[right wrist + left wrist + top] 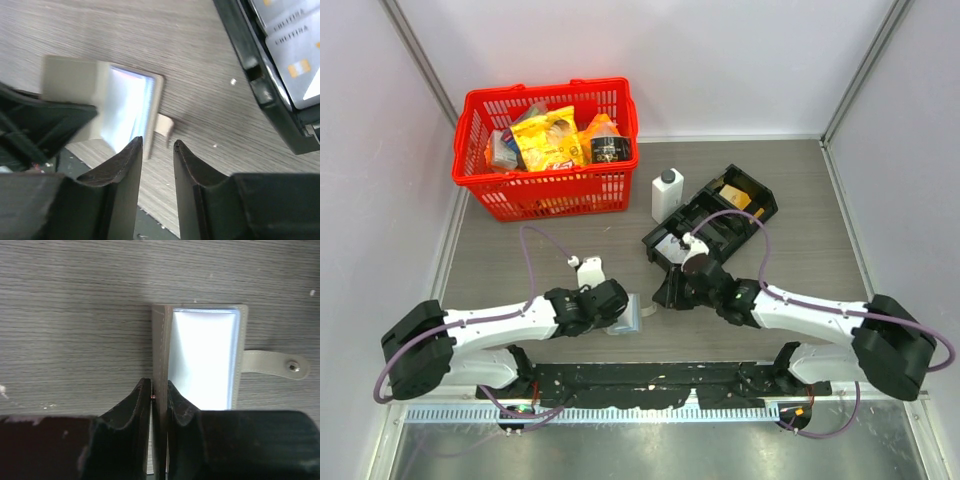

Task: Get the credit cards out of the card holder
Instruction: Open the card holder at the center of the board.

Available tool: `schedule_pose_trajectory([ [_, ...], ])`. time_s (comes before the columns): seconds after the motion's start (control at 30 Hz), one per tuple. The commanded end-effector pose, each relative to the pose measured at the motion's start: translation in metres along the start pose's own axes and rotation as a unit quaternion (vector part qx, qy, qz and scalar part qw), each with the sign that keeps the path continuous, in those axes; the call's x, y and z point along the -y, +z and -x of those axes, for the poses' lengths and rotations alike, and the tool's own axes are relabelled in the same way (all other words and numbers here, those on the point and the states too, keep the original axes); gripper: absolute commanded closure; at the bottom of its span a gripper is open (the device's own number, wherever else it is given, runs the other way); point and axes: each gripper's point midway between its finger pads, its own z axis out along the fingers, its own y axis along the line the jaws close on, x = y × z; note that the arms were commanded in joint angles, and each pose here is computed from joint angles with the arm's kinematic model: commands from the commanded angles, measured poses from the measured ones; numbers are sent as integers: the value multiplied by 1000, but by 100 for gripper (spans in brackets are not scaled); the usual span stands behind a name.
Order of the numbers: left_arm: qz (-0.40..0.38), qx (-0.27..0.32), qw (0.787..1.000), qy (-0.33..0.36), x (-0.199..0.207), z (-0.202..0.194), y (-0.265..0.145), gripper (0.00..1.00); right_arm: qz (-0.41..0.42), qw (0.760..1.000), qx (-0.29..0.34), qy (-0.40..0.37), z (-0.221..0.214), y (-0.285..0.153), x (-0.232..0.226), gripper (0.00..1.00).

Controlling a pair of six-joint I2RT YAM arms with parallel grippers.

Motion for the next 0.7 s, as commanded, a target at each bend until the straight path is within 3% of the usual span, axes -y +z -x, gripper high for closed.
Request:
schedule_pose_trajectory([
  [0.0, -49, 3, 998, -38, 28, 4, 3, 82, 38, 998, 44, -26, 35, -24, -40, 63],
  [0.2, -88, -14, 995, -45, 51, -1, 9, 85, 83, 996, 28, -24, 32, -18, -64, 66],
  [0.33, -117, -15, 992, -53, 64, -1, 9, 86, 61, 998, 3, -7, 15, 2, -50, 68],
  [0.67, -109, -21, 991, -80, 56, -10, 16, 89, -6, 1000, -11, 23, -9, 19, -9, 58],
])
